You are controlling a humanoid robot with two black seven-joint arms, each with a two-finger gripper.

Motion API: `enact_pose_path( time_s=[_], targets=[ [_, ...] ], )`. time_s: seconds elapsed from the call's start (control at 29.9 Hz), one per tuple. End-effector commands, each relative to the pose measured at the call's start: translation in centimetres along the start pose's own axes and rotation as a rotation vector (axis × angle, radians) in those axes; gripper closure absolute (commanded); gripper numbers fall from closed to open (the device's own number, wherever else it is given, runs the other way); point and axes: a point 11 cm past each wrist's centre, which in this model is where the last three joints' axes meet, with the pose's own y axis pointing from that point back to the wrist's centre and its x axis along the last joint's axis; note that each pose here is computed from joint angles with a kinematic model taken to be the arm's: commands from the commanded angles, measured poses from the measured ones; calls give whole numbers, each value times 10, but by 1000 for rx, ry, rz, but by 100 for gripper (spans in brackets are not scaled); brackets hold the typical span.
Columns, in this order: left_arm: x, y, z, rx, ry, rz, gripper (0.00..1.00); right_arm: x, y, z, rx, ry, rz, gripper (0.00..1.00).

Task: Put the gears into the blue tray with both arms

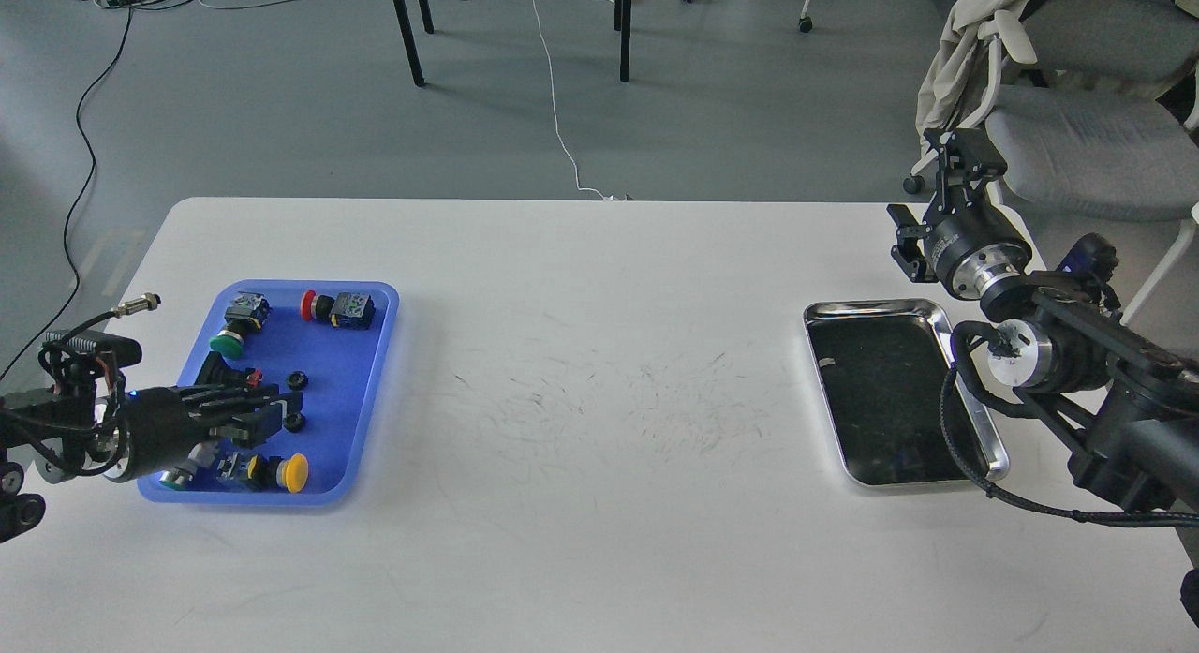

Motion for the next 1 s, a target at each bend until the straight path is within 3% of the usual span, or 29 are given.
enact_pose_path(
  time_s=[0.0, 0.1, 0.13, 0.47, 0.53, 0.74, 0.97],
  targets=[
    [5, 3, -3, 8, 17, 20, 54, -1, 0, -1, 2, -1, -3, 2],
    [9, 4, -3, 11, 34, 40, 51, -1, 0, 0, 0, -1, -2, 2],
    [22, 6, -6, 17, 88, 98, 41, -1, 0, 0, 1, -1, -1, 2],
    [77, 40, -26, 62, 239, 322, 19, 1, 1, -4, 9, -5, -2, 2],
    [89, 48, -30, 65, 283, 380, 10, 1, 1, -4, 9, -5, -2, 2],
    [115, 62, -35, 59, 375, 497, 5, 1, 1, -6, 13, -6, -2, 2],
    [136, 79, -56, 30, 614, 578, 5, 0, 2, -10, 21, -4, -10, 2]
  ],
)
